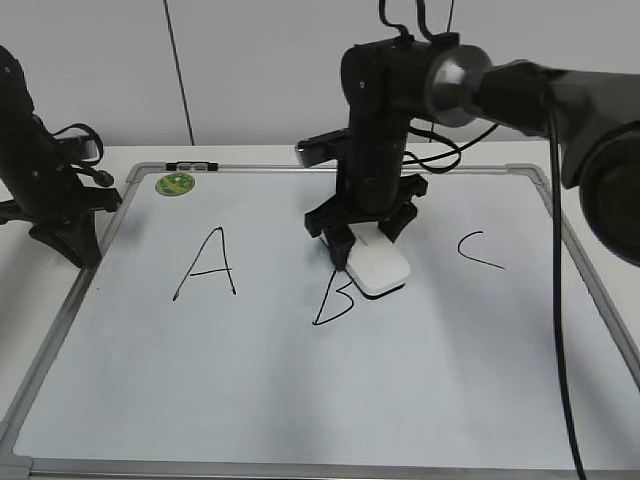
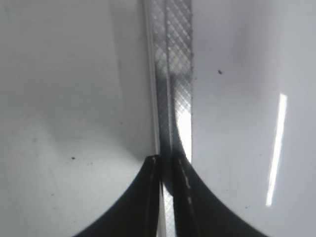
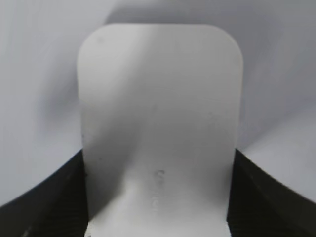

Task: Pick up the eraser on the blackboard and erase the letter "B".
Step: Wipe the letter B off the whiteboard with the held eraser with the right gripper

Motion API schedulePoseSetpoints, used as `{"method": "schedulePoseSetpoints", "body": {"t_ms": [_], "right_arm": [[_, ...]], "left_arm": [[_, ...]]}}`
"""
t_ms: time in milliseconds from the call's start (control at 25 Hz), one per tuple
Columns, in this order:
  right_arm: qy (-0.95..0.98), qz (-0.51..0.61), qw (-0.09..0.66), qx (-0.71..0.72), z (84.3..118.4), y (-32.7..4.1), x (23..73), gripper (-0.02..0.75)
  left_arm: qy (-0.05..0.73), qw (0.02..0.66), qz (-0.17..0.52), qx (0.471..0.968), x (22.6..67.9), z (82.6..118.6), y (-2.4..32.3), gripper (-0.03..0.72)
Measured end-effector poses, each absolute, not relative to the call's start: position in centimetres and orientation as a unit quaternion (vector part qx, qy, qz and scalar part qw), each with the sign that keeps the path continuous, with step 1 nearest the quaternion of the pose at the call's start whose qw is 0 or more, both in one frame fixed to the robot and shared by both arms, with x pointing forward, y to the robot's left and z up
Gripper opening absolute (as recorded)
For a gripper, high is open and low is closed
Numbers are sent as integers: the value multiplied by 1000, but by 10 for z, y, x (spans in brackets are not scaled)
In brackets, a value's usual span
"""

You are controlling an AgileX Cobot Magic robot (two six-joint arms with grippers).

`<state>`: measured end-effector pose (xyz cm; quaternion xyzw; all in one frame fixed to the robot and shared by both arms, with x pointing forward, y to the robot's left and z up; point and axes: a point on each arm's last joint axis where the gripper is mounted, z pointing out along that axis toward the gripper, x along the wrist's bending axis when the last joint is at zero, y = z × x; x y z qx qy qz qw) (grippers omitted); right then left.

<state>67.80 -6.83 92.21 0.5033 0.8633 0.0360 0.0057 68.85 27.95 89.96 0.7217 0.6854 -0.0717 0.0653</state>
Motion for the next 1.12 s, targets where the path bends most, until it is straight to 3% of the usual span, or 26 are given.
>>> {"method": "schedulePoseSetpoints", "body": {"t_ms": [240, 680, 1120], "right_arm": [[881, 50, 10, 470, 921, -33, 661, 529], [896, 89, -48, 433, 922, 25, 621, 529], [886, 65, 5, 460, 924, 14, 628, 529]], "left_arm": [[685, 64, -72, 722, 688, 900, 280, 50], [685, 63, -71, 722, 688, 900, 280, 53], [685, 64, -72, 722, 688, 900, 280, 62]]}}
